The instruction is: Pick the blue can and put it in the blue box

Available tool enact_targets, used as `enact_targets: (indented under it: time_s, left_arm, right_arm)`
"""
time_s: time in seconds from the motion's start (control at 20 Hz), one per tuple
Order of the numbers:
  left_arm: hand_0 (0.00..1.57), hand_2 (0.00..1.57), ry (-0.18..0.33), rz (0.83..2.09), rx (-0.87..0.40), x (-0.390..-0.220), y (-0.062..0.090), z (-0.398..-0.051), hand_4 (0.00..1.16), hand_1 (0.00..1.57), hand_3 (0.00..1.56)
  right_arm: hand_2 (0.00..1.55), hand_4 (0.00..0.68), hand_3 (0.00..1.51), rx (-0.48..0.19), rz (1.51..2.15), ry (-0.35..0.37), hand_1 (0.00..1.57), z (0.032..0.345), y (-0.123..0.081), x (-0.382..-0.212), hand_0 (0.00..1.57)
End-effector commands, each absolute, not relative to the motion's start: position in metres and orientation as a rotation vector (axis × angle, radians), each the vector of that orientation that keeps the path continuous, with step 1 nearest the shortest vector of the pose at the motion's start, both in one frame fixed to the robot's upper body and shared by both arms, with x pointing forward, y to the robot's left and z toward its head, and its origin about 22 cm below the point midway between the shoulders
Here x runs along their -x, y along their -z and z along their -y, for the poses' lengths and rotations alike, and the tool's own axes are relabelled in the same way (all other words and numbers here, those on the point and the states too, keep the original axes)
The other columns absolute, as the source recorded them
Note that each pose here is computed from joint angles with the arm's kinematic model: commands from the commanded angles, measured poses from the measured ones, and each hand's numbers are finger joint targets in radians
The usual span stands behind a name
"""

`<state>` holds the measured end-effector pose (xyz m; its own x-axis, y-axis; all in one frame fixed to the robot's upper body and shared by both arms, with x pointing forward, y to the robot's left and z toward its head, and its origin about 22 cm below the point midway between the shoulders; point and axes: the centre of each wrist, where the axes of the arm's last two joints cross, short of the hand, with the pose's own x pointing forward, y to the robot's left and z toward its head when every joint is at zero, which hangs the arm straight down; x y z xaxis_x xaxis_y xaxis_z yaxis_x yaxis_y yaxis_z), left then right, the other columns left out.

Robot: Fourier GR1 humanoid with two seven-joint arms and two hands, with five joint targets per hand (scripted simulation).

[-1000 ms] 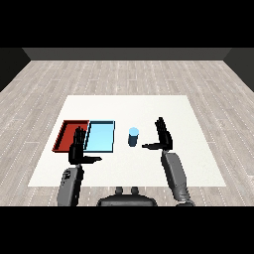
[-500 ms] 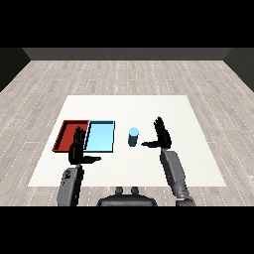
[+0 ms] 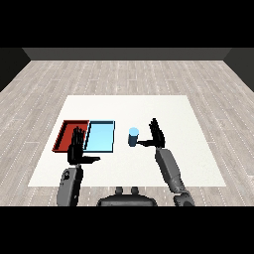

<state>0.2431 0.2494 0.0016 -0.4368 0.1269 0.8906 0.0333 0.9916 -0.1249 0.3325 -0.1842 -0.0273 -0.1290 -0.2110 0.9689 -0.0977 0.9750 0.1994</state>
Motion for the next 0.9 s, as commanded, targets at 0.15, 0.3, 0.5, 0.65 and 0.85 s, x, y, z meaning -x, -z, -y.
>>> enact_targets:
  time_s: [0.15, 0.3, 0.5, 0.65, 0.85]
  left_arm:
    - [0.0, 0.0, -0.117, 2.029, 0.11, -0.24, 0.017, -0.26, 0.0, 0.0, 0.0]
    - [0.0, 0.0, -0.119, 2.036, 0.125, -0.233, 0.002, -0.266, 0.0, 0.0, 0.0]
    - [0.0, 0.0, -0.129, 2.04, 0.09, -0.246, 0.014, -0.254, 0.0, 0.0, 0.0]
    - [0.0, 0.0, -0.11, 2.035, 0.091, -0.246, 0.018, -0.248, 0.0, 0.0, 0.0]
    - [0.0, 0.0, -0.11, 2.04, 0.096, -0.243, 0.004, -0.271, 0.0, 0.0, 0.0]
  right_arm:
    - [0.0, 0.0, 0.0, -0.261, 1.684, 0.124, 0.0, 0.176, 0.05, -0.329, 0.0]
    - [0.0, 0.0, 0.0, -0.257, 1.664, 0.102, 0.0, 0.175, 0.053, -0.336, 0.0]
    - [0.0, 0.0, 0.0, -0.275, 1.641, 0.097, 0.0, 0.183, 0.057, -0.335, 0.0]
    - [0.0, 0.0, 0.0, -0.264, 1.644, 0.075, 0.0, 0.144, 0.05, -0.348, 0.0]
    - [0.0, 0.0, 0.0, -0.3, 1.626, 0.08, 0.0, 0.157, 0.058, -0.344, 0.0]
